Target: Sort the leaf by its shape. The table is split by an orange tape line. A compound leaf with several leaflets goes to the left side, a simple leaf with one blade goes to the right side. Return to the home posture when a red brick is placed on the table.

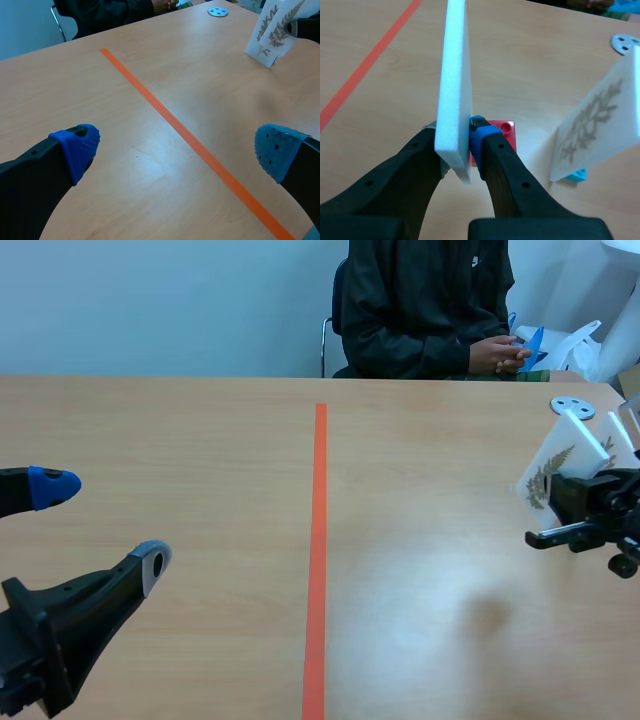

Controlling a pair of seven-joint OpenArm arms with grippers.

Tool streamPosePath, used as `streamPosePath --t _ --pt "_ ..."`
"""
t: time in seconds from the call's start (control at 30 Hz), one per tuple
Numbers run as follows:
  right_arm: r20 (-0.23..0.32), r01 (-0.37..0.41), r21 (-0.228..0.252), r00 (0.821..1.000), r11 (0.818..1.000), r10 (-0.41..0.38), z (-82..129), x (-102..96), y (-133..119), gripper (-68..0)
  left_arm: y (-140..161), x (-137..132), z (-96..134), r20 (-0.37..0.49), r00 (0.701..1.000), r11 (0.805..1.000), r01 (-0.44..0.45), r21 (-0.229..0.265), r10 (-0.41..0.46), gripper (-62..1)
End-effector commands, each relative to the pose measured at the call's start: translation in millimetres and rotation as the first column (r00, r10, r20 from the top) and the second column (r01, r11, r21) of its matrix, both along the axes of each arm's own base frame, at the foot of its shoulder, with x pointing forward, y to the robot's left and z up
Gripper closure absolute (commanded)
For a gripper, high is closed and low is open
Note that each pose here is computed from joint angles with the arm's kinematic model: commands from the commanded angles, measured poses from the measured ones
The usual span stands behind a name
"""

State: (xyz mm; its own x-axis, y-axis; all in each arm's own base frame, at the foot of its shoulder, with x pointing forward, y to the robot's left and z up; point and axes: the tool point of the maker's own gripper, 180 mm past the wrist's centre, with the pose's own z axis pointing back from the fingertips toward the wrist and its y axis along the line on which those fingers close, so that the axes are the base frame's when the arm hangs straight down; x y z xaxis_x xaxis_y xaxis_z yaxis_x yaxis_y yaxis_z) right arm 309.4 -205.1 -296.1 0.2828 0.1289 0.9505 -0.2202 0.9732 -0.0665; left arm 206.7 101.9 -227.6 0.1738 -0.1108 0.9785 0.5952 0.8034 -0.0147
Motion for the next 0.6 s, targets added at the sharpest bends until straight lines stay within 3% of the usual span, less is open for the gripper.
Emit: streamPosePath --t 0.0,0.33,0.57 --pt "0.016 0.025 0.008 1.000 1.000 -0.025 0 5.8 -8 -1.5 -4 1 8 0.026 1.000 1.000 0.005 -0.025 -0.005 -62.3" --pt "-0.051 0.117 0.067 0.992 0.991 -0.114 -42 13.6 -34 -1.5 -4 1 8 0.026 1.000 1.000 0.005 -0.025 -0.005 -62.3" --pt "-0.073 0.191 0.061 0.980 0.980 -0.187 -58 17.9 -50 -1.5 -4 1 8 0.026 1.000 1.000 0.006 -0.025 -0.005 -62.3"
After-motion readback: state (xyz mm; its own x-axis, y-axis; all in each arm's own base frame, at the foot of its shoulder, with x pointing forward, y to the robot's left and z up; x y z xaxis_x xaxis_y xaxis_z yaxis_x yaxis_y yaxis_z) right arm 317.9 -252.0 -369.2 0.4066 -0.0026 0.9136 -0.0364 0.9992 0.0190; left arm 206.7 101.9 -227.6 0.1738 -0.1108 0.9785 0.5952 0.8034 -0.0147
